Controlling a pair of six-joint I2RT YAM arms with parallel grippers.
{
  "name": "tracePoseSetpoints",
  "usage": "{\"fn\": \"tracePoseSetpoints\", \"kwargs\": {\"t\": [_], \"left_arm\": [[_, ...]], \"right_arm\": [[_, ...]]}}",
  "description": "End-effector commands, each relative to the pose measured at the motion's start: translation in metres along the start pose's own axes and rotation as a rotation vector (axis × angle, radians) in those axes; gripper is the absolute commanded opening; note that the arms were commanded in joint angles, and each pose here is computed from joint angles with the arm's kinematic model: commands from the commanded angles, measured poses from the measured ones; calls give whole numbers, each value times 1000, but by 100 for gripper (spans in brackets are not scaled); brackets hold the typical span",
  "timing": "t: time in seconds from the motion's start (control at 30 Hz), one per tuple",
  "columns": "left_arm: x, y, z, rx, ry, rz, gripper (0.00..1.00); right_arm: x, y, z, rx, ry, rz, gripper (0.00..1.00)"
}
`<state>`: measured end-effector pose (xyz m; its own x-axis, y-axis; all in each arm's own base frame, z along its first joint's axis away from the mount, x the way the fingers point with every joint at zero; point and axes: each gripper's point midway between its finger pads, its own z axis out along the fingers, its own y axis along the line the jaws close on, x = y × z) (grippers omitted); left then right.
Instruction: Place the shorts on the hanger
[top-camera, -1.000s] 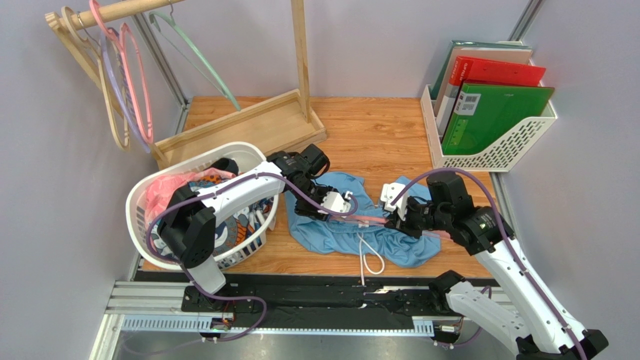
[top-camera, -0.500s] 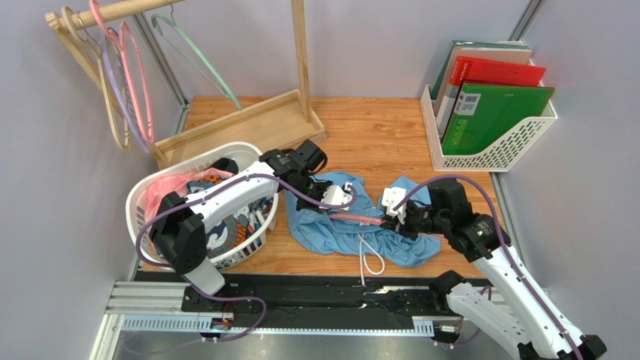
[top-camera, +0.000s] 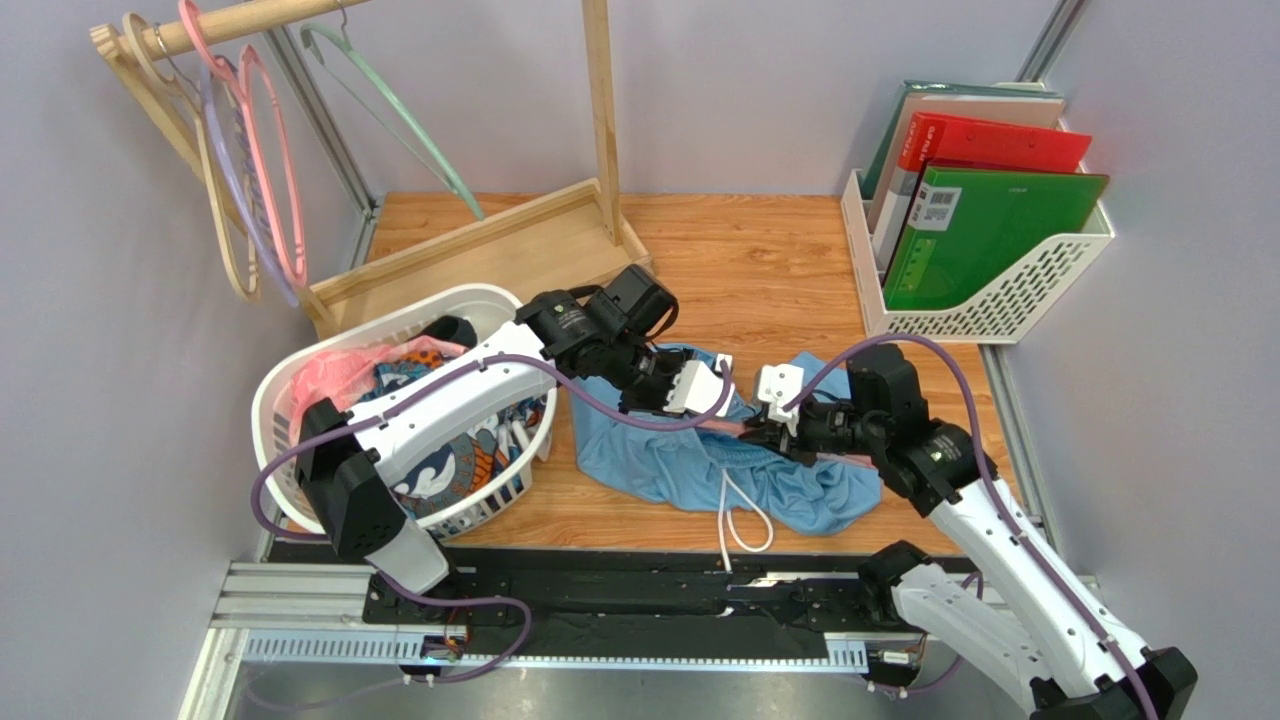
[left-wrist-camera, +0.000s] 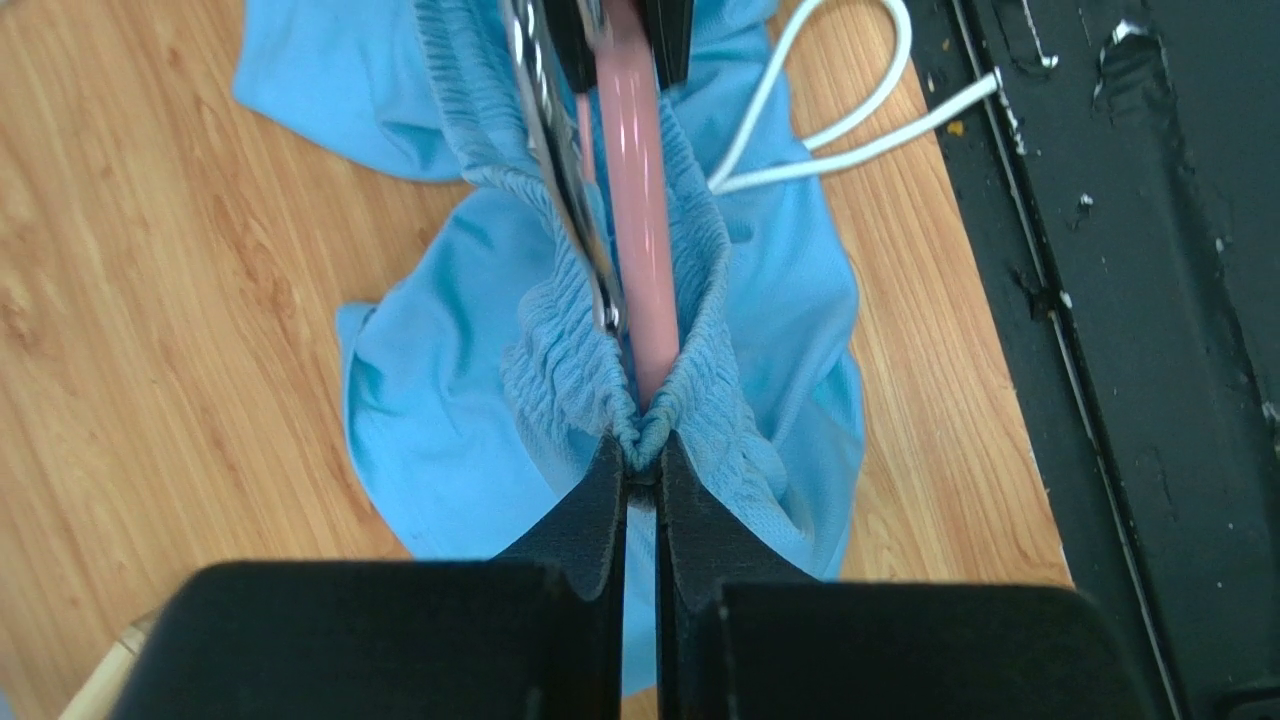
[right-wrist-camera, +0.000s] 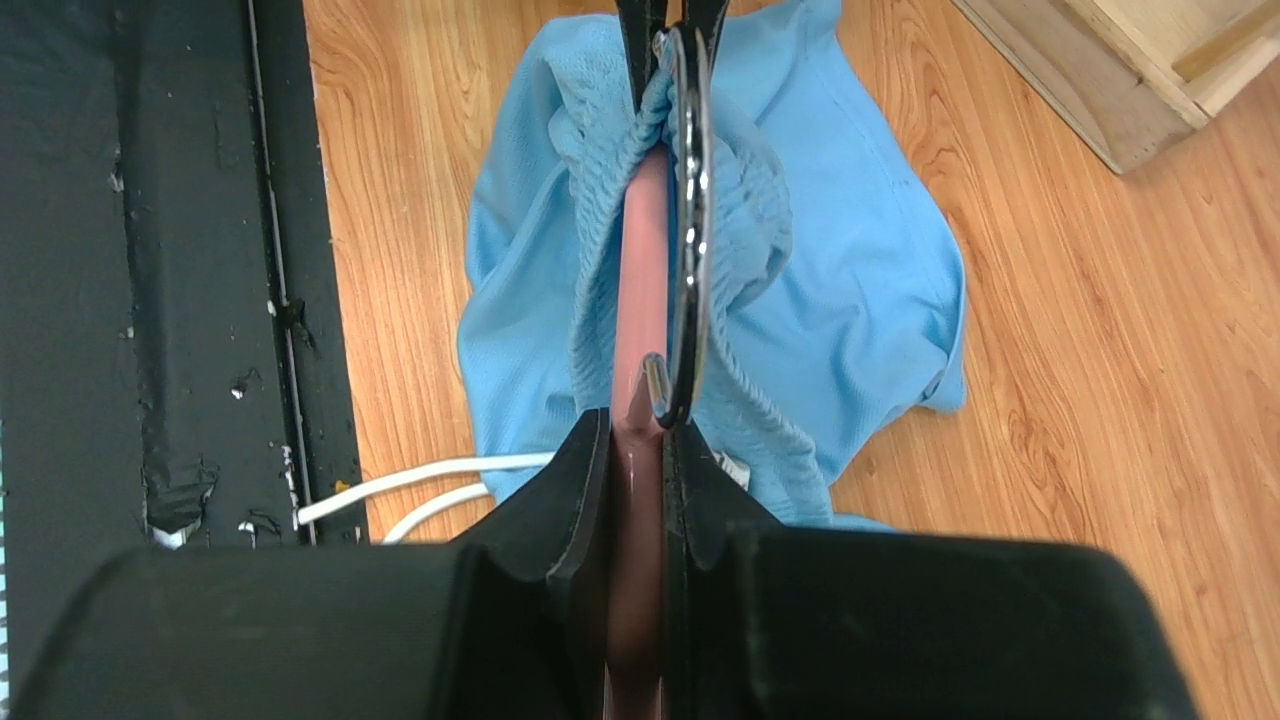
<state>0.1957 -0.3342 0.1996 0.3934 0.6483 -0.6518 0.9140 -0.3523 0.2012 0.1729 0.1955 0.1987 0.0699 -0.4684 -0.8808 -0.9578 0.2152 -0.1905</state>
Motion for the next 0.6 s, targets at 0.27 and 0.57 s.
{"fn": "tracePoseSetpoints", "kwargs": {"t": [0.27, 0.57], "left_arm": [[-34, 3, -26, -71, -98, 12, 51], [0, -4, -35, -117, -127, -55, 86]], "right_arm": [[-47, -14, 9, -10, -190, -81, 0], [-42, -11, 9, -13, -202, -82, 0]]}}
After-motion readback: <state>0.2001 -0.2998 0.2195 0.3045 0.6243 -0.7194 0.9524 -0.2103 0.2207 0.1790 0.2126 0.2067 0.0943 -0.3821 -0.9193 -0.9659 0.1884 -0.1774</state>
